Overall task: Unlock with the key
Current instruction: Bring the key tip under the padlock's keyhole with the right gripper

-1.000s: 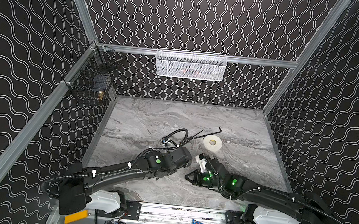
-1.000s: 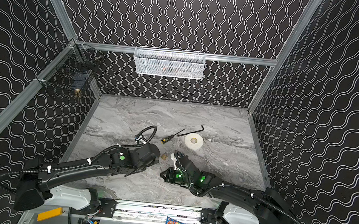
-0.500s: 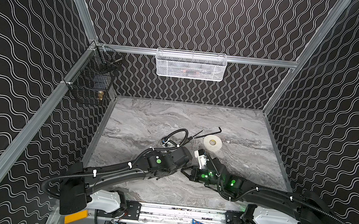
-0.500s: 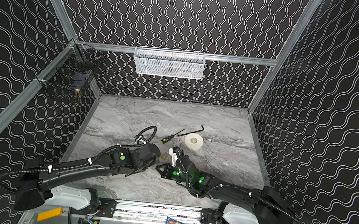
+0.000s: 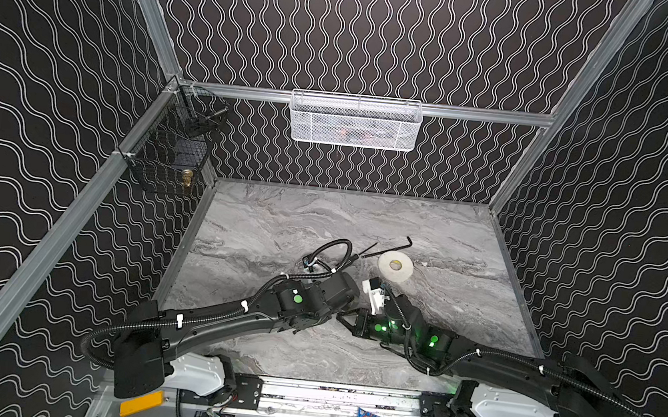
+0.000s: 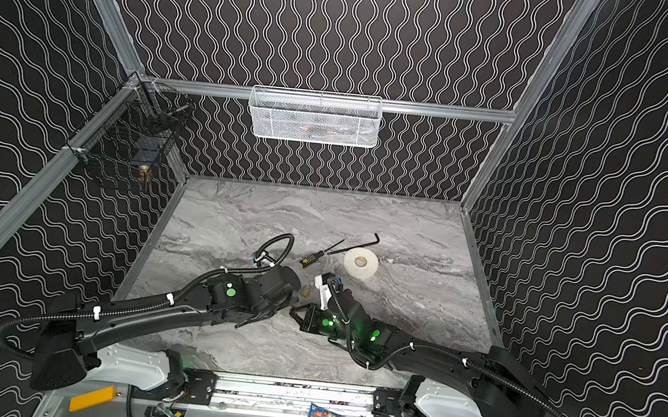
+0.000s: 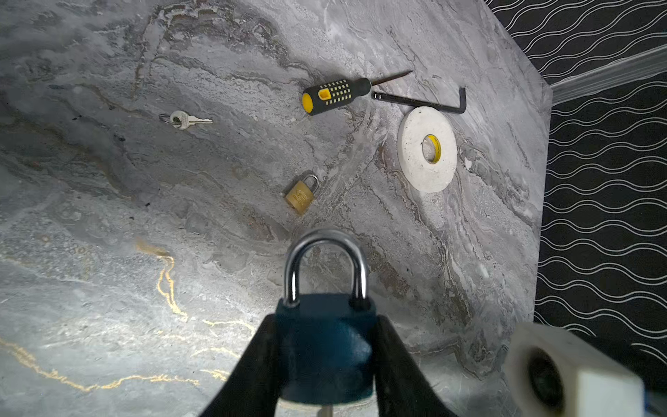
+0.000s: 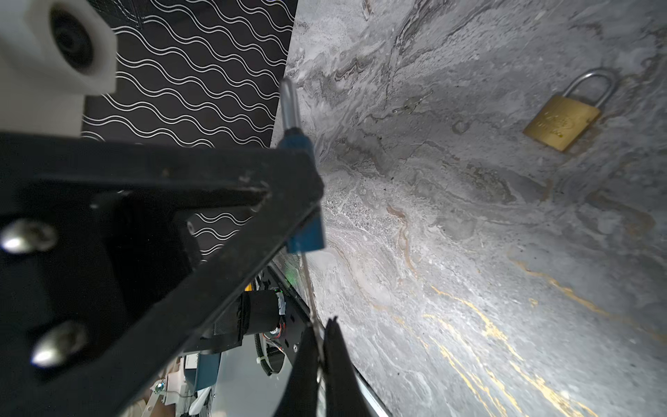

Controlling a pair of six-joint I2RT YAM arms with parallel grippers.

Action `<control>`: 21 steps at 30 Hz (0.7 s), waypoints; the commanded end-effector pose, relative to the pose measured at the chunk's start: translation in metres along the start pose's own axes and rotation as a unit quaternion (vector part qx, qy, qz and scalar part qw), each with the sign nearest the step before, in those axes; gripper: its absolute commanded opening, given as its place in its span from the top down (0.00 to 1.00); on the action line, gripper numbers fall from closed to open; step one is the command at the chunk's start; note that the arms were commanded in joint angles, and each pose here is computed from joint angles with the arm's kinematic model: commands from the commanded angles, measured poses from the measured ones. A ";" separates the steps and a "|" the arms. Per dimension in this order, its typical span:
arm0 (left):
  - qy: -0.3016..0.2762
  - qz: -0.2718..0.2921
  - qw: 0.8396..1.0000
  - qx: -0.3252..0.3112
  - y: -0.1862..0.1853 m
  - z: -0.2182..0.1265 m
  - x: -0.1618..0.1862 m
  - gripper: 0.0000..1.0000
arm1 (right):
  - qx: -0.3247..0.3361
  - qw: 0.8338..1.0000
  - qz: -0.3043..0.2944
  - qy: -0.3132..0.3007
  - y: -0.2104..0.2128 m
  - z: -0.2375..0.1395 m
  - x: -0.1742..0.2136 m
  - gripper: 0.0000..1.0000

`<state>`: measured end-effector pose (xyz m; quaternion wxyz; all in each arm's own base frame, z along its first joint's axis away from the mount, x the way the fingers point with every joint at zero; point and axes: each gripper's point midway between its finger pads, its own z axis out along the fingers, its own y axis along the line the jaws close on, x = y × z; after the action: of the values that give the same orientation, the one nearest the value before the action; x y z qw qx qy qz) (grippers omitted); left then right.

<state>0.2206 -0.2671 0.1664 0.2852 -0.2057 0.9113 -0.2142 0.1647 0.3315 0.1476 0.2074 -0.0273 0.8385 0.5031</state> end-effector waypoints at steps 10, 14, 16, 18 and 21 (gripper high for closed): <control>-0.006 -0.009 1.000 0.006 -0.001 -0.001 -0.003 0.93 | -0.009 1.000 0.001 -0.029 0.010 0.000 -0.014 1.00; -0.010 -0.005 1.000 -0.006 0.005 -0.002 -0.004 0.94 | -0.011 0.999 0.004 -0.040 0.012 -0.004 -0.018 1.00; -0.015 -0.005 1.000 -0.010 0.008 -0.002 -0.005 0.94 | -0.003 0.999 0.000 -0.045 0.013 -0.005 -0.021 1.00; -0.016 -0.005 1.000 -0.015 0.011 -0.002 -0.006 0.94 | 0.019 0.999 -0.005 -0.048 0.010 -0.007 -0.024 1.00; -0.012 -0.014 1.000 -0.009 0.012 -0.003 -0.004 0.95 | 0.019 0.998 -0.003 -0.057 0.010 -0.009 -0.027 1.00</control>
<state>0.2212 -0.2652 0.1693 0.2905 -0.2140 0.9052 -0.2244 0.1726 0.3271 0.1581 0.2254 -0.0131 0.8435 0.4874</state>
